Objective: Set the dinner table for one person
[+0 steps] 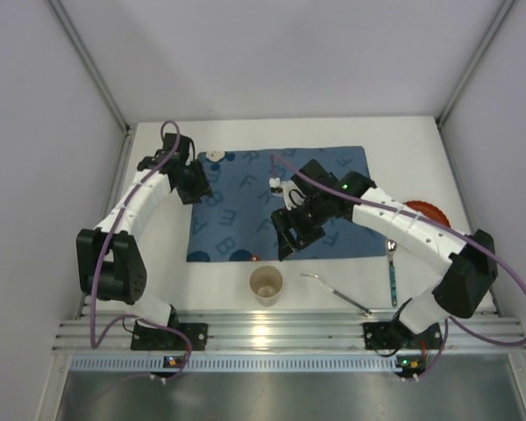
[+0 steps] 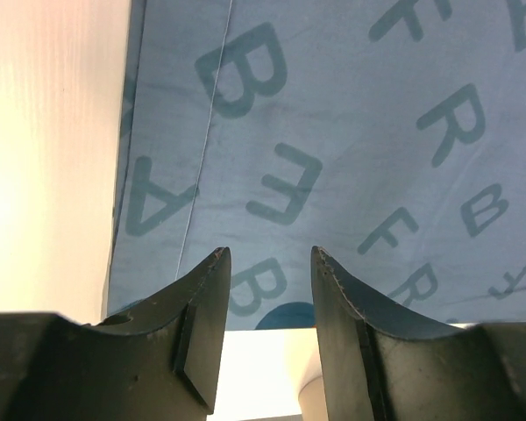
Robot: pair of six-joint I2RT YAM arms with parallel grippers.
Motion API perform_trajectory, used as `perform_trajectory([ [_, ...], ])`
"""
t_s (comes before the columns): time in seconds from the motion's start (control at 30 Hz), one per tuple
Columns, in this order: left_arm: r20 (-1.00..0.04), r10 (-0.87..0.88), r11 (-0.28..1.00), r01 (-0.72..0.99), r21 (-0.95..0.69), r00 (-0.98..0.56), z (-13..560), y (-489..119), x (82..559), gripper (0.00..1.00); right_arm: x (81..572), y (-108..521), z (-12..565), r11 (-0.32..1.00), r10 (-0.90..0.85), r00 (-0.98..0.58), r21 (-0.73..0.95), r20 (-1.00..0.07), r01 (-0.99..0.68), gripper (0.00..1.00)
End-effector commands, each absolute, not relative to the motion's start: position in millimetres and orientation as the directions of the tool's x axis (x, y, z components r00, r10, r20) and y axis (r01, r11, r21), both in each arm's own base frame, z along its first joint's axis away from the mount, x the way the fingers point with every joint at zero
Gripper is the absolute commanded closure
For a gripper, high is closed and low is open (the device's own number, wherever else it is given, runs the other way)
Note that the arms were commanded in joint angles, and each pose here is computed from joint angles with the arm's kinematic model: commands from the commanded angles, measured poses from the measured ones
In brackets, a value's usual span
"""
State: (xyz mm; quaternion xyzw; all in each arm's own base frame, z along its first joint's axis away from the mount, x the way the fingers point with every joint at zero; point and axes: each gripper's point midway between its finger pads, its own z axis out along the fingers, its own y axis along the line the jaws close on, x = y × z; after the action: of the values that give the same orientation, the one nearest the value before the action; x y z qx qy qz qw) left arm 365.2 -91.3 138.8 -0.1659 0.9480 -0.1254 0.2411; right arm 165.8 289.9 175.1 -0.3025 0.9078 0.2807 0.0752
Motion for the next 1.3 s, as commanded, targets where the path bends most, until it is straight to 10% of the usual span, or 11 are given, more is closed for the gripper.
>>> perform_trajectory([
  [0.0, -0.438, -0.371, 0.916, -0.248, -0.314, -0.819, 148, -89, 358, 0.53, 160, 302, 201, 0.582, -0.472, -0.778, 0.517, -0.414, -0.628, 0.32],
  [0.9, -0.468, -0.394, 0.914, -0.282, -0.292, -0.791, 169, -76, 321, 0.53, 153, 328, 121, 0.670, -0.483, -0.752, 0.363, -0.450, -0.648, 0.41],
  [1.1, -0.482, -0.388, 0.919, -0.293, -0.262, -0.786, 169, -68, 310, 0.53, 157, 336, 130, 0.677, -0.497, -0.720, 0.302, -0.485, -0.671, 0.94],
  [1.27, -0.483, -0.386, 0.921, -0.298, -0.252, -0.786, 167, -66, 305, 0.53, 174, 331, 179, 0.699, -0.484, -0.672, 0.214, -0.561, -0.682, 1.00],
])
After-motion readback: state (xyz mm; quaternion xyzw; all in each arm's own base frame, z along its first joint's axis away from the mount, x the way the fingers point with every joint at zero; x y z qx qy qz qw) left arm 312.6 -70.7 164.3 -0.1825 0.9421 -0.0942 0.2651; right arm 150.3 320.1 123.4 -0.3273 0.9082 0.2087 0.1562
